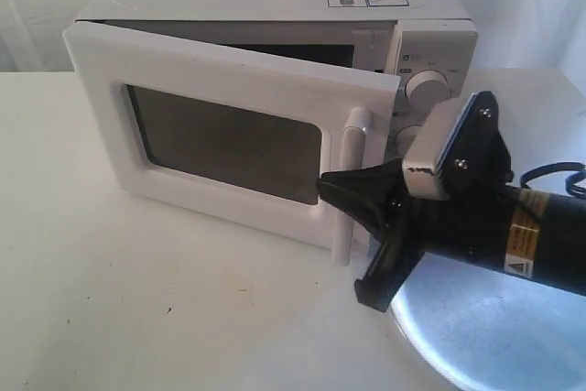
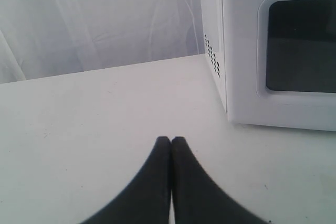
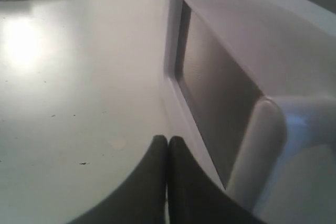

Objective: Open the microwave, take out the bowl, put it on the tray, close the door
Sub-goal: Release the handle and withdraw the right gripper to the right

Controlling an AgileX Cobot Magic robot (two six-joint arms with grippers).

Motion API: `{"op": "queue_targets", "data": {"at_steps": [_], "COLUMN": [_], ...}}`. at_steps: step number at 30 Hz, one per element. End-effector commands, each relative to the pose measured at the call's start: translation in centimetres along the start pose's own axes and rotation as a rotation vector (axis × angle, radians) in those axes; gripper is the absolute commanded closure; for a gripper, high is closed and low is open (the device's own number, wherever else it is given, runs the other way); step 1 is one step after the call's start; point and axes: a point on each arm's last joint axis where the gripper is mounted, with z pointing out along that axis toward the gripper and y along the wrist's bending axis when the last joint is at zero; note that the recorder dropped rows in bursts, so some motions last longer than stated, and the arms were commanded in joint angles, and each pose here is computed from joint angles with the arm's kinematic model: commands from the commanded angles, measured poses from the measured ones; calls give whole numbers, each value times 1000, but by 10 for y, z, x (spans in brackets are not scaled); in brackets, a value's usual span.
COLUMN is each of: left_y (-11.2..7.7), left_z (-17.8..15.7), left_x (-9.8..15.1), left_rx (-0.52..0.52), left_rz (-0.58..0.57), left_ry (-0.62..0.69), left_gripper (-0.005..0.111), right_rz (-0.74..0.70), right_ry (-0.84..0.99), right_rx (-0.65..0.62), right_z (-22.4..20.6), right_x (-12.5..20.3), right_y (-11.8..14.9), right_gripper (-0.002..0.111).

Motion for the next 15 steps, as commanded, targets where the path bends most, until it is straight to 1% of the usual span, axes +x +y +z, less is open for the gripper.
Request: {"op": "queue_targets", "data": {"at_steps": [1,2,3,5,6,8,9,11,13,15], "left_y": [0,0,0,0,0,0,0,0,0,0], "left_z": [0,0,0,0,0,0,0,0,0,0], "left_x": [-1,-1,-1,-1,-1,-1,-1,-1,-1,-1], "left_rx": [5,5,5,5,5,5,5,5,5,5], "left_rz": [-7,-7,-7,-7,-7,-7,-7,-7,-7,-7], "left_ry": [-9,-9,-9,-9,-9,-9,-9,-9,-9,-9], "left_gripper": [107,107,107,107,107,107,107,107,107,107], "right_rz": [-55,-75,-105,-129,-136,-152,-118,-98,-90,-110], "right_ry": [38,56,50,10,9,62,105,172,217,212], "right_rx": [-52,-89,-188,-334,-353,-327,-252,-162,-116,-107], "right_z": [19,22,23,23,24,27,30,34,36,36], "right_x": [-1,0,-1,-5,-5,-2,-1,2,4,2], "right_y": [9,15,28,48,53,54,50,46,46,50], "right_gripper": [108,108,108,108,108,108,108,108,108,108]}}
